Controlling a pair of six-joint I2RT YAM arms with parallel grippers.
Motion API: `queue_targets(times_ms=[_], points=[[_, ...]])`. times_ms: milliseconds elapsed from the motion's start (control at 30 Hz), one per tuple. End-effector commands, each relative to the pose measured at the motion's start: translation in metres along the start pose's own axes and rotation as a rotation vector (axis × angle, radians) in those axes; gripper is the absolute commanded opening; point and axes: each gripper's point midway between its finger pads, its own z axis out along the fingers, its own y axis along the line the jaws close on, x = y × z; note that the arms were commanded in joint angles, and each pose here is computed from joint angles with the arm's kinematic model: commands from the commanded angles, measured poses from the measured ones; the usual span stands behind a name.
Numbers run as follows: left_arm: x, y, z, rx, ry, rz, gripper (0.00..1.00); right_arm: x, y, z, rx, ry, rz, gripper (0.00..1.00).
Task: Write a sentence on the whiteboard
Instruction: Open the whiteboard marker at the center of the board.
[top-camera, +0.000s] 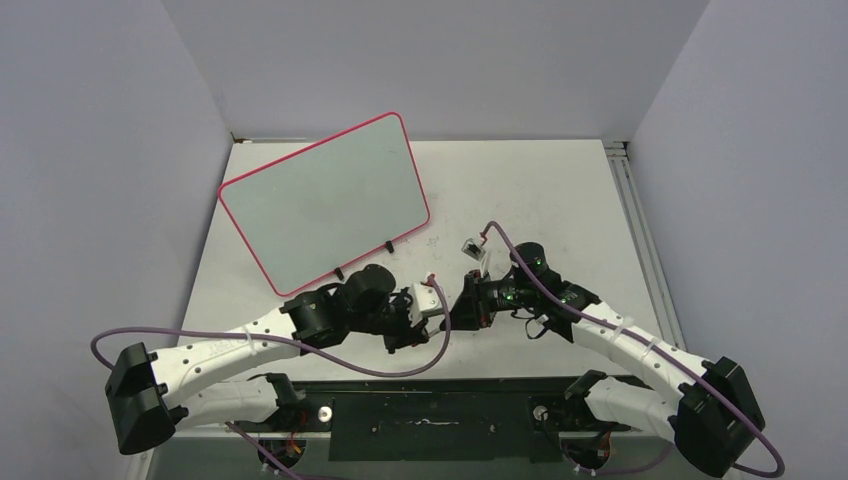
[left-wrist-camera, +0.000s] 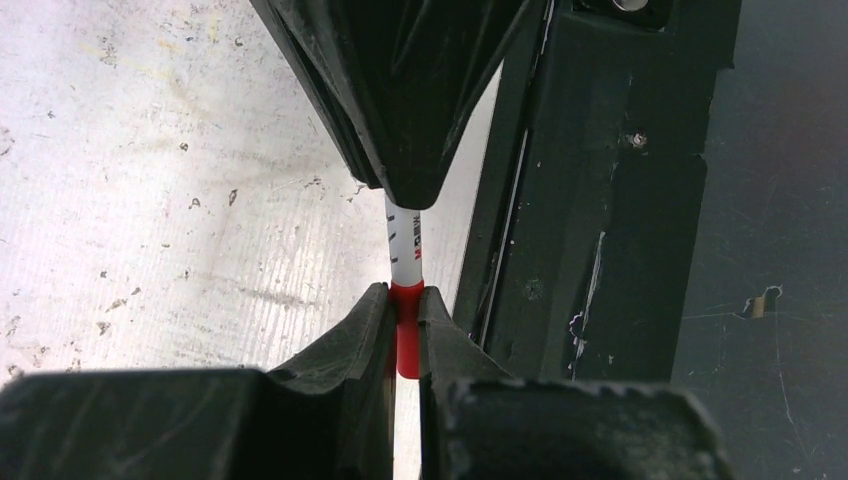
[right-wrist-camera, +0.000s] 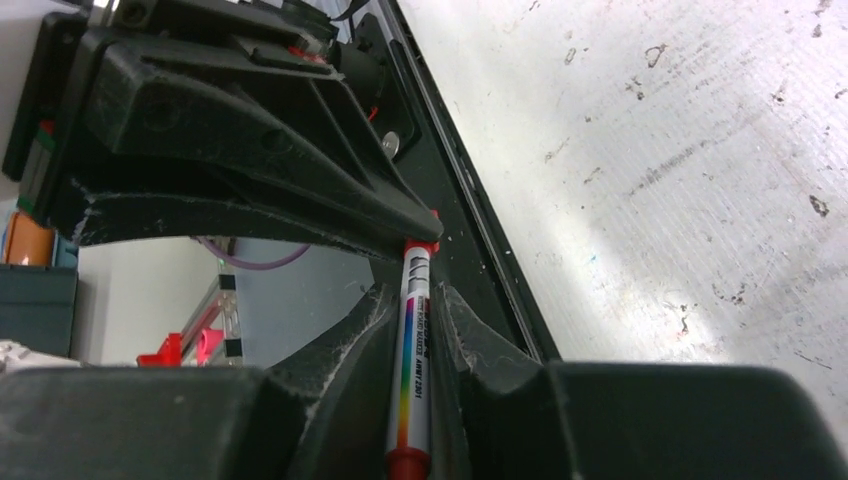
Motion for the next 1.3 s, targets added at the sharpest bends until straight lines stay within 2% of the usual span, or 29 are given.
queue_targets(times_ms=[0, 33, 67, 133, 167, 200, 233, 467, 567, 633, 700, 867, 1267], points=[[-0.012, 0.004, -0.001, -0.030, -0.038, 0.024, 0.00, -0.008, 0.008, 0.002, -0.026, -0.031, -0.082, 0.11], [-0.013, 0.006, -0.002, -0.043, -0.039, 0.019, 0.01, -0.006, 0.005, 0.002, -0.007, -0.028, -0.069, 0.06], [-0.015, 0.009, -0.004, -0.061, -0.040, 0.015, 0.12, -0.010, 0.001, 0.001, 0.028, -0.048, -0.072, 0.05], [-0.019, 0.017, -0.009, -0.098, -0.051, 0.001, 0.48, -0.025, -0.015, -0.005, 0.159, -0.135, -0.082, 0.05], [-0.023, 0.022, -0.013, -0.124, -0.071, -0.018, 0.61, -0.033, -0.017, -0.010, 0.194, -0.187, -0.100, 0.05], [-0.027, 0.029, -0.018, -0.146, -0.093, -0.038, 0.69, -0.041, -0.019, -0.014, 0.225, -0.240, -0.111, 0.05], [-0.034, 0.035, -0.025, -0.157, -0.131, -0.059, 0.72, -0.048, -0.019, -0.019, 0.247, -0.296, -0.117, 0.05], [-0.093, 0.056, -0.091, -0.003, -0.533, -0.253, 0.85, -0.103, 0.028, -0.067, 0.160, -0.740, -0.193, 0.05], [-0.105, 0.055, -0.104, 0.124, -0.615, -0.314, 0.85, -0.117, 0.062, -0.098, 0.062, -0.922, -0.255, 0.05], [-0.112, 0.049, -0.109, 0.217, -0.657, -0.331, 0.85, -0.121, 0.076, -0.108, 0.025, -0.972, -0.279, 0.05], [-0.114, 0.042, -0.110, 0.282, -0.666, -0.343, 0.85, -0.123, 0.086, -0.110, -0.010, -0.978, -0.299, 0.05], [-0.116, 0.030, -0.112, 0.372, -0.670, -0.357, 0.85, -0.124, 0.100, -0.094, -0.078, -0.888, -0.340, 0.05], [-0.114, 0.022, -0.102, 0.422, -0.630, -0.392, 0.85, -0.118, 0.111, -0.060, -0.170, -0.770, -0.373, 0.05]])
